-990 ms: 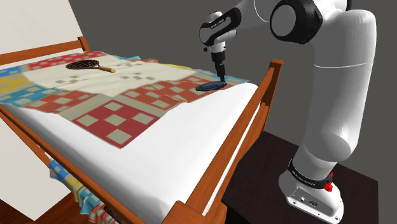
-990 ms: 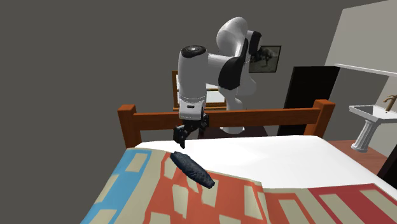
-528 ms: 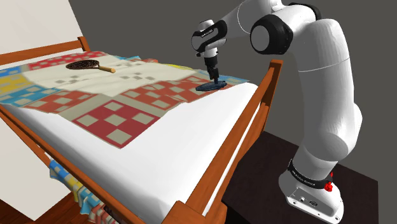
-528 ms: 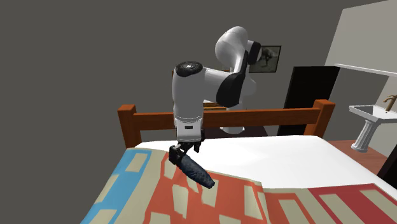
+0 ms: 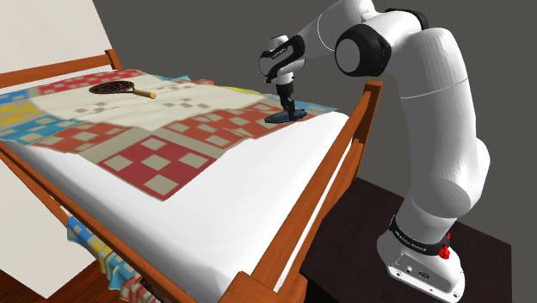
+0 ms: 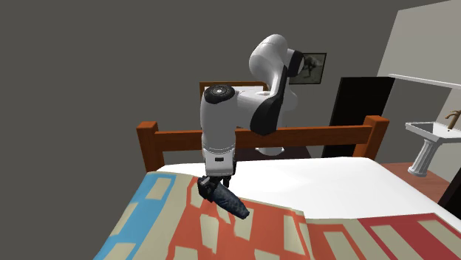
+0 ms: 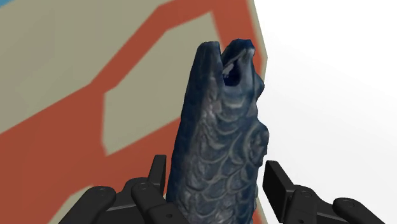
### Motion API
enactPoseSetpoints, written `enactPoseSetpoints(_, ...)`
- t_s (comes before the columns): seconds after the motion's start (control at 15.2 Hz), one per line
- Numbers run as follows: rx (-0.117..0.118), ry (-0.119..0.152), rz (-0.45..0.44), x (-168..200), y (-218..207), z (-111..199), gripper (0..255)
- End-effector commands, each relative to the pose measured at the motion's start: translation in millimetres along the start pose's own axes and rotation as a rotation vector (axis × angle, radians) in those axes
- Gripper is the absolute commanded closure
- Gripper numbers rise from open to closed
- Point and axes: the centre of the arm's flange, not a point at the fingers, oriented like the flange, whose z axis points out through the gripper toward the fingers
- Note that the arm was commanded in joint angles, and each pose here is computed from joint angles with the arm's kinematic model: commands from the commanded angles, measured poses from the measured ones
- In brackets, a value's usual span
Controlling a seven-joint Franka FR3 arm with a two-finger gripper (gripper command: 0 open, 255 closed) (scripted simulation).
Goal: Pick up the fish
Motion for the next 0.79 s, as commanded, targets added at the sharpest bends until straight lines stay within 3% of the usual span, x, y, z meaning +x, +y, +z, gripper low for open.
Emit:
enactPoseSetpoints(0.0, -0.001, 0.0, 0.0, 0, 0, 0, 255)
enactPoseSetpoints(0.46, -0.001, 0.0, 0.0, 0, 0, 0, 255)
enactPoseSetpoints(0.73, -0.001, 0.0, 0.0, -3, -2, -21, 255)
